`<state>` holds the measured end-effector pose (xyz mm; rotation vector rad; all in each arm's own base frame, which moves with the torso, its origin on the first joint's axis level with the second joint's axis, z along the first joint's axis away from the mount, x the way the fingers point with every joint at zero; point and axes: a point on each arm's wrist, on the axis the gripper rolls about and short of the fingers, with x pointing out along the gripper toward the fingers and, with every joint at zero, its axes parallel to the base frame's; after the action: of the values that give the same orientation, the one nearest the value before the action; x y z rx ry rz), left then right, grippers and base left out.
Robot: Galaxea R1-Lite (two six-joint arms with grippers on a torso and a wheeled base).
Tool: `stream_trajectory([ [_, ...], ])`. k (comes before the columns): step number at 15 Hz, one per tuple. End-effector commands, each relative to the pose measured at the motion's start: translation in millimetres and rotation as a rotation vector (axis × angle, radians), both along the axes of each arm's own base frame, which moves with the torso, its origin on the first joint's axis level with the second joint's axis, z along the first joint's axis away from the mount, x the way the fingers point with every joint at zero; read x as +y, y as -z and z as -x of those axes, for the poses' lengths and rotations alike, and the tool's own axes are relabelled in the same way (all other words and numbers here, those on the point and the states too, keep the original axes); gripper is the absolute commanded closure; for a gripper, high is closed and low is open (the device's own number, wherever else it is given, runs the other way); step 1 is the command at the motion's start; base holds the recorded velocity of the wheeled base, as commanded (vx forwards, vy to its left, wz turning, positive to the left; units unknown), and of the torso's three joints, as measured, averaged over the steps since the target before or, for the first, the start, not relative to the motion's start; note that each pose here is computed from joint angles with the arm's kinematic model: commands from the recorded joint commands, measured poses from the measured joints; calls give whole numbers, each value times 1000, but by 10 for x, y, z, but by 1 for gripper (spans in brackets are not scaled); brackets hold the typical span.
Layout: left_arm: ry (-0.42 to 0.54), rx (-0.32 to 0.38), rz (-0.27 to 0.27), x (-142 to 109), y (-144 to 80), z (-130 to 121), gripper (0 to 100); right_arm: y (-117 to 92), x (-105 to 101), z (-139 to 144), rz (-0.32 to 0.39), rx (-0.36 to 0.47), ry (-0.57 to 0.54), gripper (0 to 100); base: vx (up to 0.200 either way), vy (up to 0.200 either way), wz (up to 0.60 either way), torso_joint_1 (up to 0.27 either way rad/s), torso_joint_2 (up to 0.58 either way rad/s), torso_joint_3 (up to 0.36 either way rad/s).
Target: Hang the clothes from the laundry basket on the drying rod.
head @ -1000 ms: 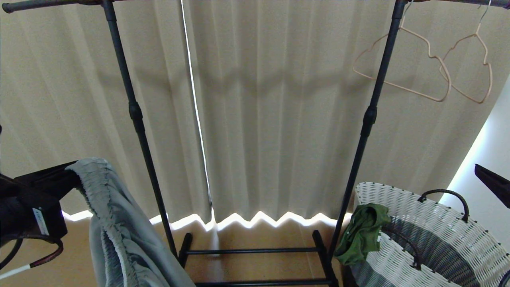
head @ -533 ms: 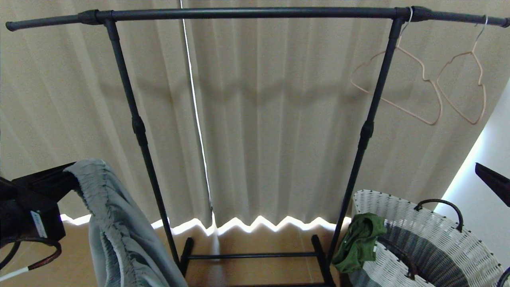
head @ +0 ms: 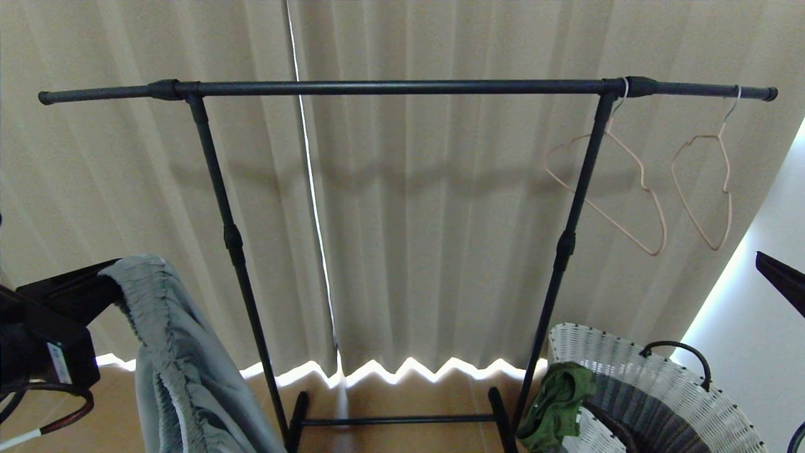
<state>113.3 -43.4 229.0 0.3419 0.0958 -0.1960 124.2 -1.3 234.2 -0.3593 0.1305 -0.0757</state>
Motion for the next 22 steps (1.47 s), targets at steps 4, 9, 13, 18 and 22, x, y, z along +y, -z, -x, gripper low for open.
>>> stream_trajectory([
  [4,0,-6,-2,3,-9,6,100,15,1,-7,-10,6,-1,0,0,0,0,202,-457,-265],
  [9,-2,-19,3,17,-22,39,100,12,5,-134,-21,32,-4,0,0,0,0,37,-87,-50],
  [13,-2,-14,3,19,-6,43,100,9,10,-168,-79,34,-17,0,0,-50,0,-1,1,-1],
  [18,0,-10,1,19,4,43,100,24,10,-167,-84,40,-18,0,0,-200,0,6,3,0],
  [22,0,-11,2,19,3,43,100,25,10,-166,-84,41,-16,0,0,-200,0,4,0,0],
])
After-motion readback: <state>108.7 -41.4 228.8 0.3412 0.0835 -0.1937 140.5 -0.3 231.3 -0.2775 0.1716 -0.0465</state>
